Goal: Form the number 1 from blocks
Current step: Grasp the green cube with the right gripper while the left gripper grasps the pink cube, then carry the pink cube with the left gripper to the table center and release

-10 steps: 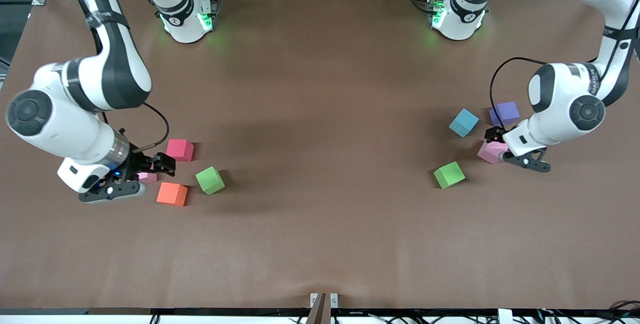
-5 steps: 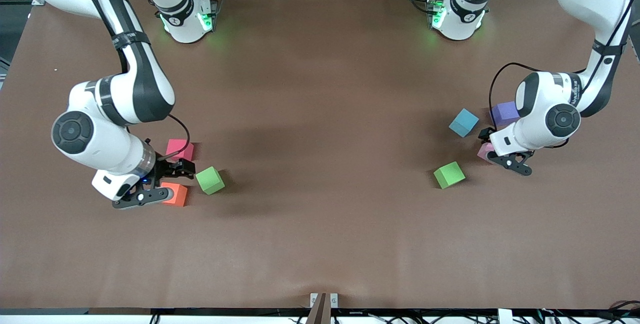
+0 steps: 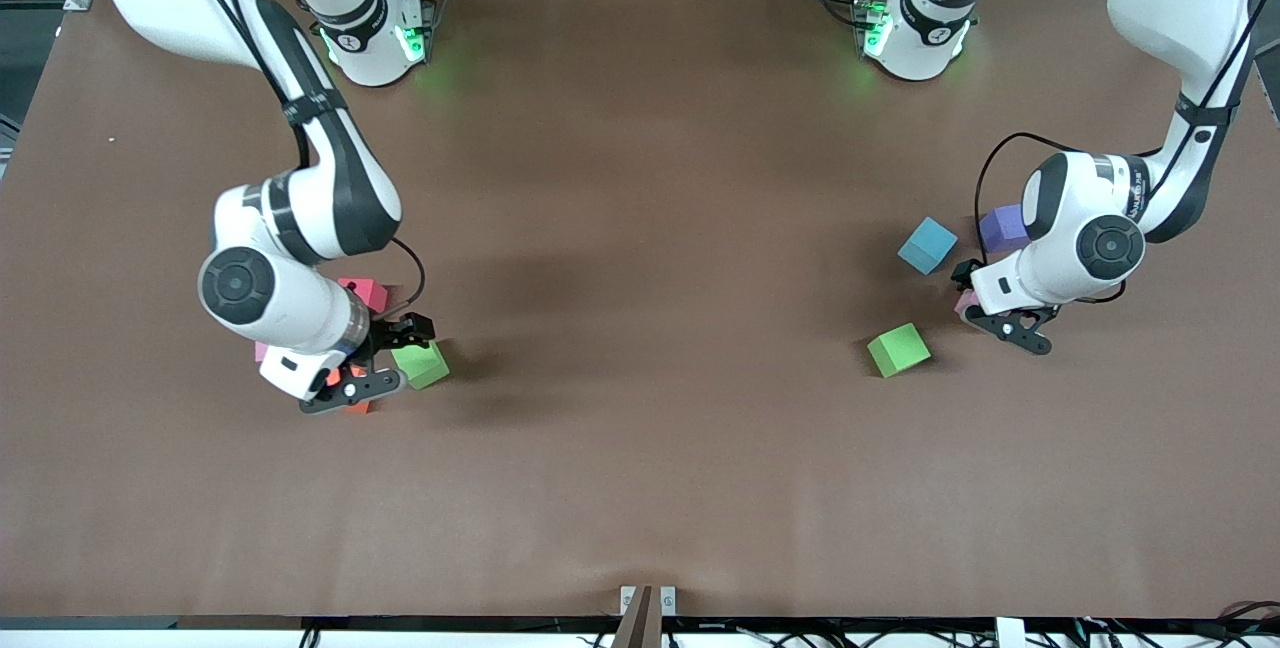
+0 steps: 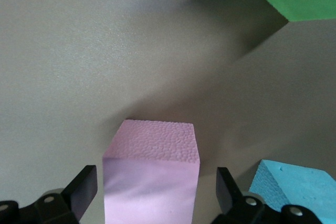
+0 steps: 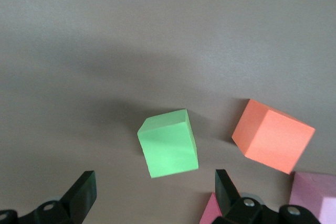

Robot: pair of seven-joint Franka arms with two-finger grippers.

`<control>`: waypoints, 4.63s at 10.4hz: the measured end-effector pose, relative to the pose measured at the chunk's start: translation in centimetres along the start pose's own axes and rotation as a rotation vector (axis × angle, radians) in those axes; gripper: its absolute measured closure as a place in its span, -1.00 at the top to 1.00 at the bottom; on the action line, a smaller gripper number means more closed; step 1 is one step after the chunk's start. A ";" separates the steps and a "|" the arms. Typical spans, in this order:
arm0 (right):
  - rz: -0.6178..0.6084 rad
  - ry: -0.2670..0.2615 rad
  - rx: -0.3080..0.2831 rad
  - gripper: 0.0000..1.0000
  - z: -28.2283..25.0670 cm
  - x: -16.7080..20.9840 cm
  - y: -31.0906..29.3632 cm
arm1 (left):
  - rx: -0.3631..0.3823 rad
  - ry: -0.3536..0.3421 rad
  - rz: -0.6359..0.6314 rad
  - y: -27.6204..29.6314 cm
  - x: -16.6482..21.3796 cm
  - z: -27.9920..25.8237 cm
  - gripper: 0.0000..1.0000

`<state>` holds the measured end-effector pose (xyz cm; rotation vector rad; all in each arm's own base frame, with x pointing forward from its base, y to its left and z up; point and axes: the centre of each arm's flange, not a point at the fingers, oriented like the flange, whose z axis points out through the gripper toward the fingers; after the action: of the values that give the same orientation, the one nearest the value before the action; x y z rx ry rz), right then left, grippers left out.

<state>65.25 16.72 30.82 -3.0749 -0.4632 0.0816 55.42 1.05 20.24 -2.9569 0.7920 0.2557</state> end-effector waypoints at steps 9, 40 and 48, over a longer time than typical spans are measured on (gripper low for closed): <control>-0.118 0.013 -0.004 1.00 5.0 0.6 1.0 | -0.005 -0.002 -0.005 -0.3 0.1 0.6 0.23; 0.093 0.061 0.014 0.30 5.7 0.1 1.0 | -0.129 -0.101 -0.400 60.9 -1.2 -1.9 0.21; 0.382 0.130 -0.043 0.30 -0.1 0.1 -1.4 | -0.093 -0.059 -0.489 58.9 2.1 -5.1 1.00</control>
<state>64.93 18.03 30.92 -3.1397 0.1331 -0.1201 28.34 -51.48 23.44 -3.0871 0.0375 0.3481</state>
